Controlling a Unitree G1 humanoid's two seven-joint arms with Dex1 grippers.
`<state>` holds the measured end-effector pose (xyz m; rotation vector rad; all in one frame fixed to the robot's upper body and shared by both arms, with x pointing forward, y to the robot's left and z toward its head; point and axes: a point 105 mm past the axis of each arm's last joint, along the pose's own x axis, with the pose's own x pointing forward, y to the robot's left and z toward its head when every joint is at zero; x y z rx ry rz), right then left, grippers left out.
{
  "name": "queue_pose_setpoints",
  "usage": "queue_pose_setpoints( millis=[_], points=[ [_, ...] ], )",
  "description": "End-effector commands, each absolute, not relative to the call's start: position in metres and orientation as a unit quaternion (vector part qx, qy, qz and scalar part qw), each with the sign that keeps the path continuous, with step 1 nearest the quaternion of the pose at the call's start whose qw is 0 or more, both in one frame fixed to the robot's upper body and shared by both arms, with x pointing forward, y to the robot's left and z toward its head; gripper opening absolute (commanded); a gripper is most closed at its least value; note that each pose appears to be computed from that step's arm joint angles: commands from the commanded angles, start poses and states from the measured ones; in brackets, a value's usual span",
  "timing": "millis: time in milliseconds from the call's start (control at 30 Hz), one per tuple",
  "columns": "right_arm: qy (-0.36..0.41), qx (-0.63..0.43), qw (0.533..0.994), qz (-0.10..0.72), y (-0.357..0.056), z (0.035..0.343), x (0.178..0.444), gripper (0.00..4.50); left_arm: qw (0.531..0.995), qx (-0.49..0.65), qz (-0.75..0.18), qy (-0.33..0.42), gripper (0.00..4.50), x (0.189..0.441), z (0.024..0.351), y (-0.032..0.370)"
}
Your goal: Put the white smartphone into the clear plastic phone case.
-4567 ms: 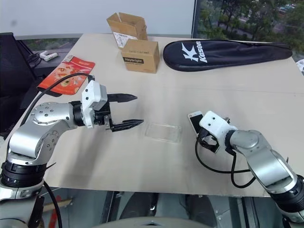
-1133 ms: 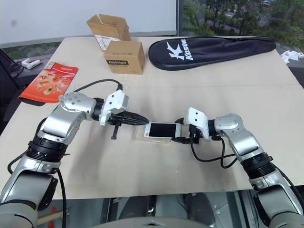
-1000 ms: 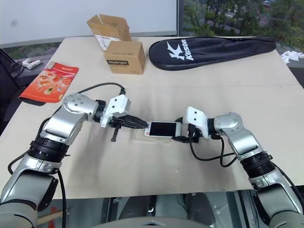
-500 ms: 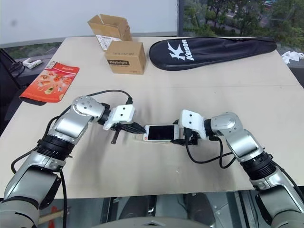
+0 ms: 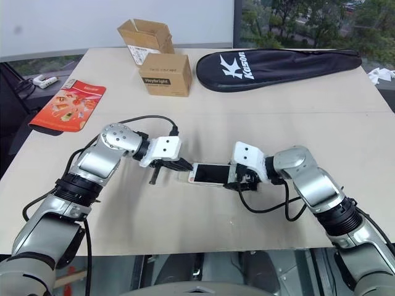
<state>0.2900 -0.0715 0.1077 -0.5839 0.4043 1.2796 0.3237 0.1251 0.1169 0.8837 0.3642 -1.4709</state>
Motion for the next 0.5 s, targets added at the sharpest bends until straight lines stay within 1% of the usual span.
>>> queue_pose_setpoints(
  millis=[33,133,233,267,500],
  points=[
    [0.183,-0.273,0.748,0.576,-0.067,0.111,0.29,2.96,0.63,0.394,-0.646,0.176,0.05,0.322,0.107,0.125],
    [0.181,-0.272,0.754,0.57,-0.066,0.11,0.293,2.96,0.629,0.394,-0.647,0.175,0.05,0.322,0.107,0.124],
    [0.178,-0.272,0.756,0.569,-0.063,0.11,0.295,4.41,0.627,0.395,-0.648,0.174,0.0,0.321,0.107,0.123],
    [0.175,-0.269,0.756,0.57,-0.062,0.111,0.295,4.47,0.627,0.395,-0.648,0.173,0.0,0.321,0.107,0.123],
    [0.16,-0.255,0.761,0.575,-0.067,0.128,0.291,4.47,0.63,0.393,-0.649,0.168,0.0,0.32,0.108,0.121]
  ],
)
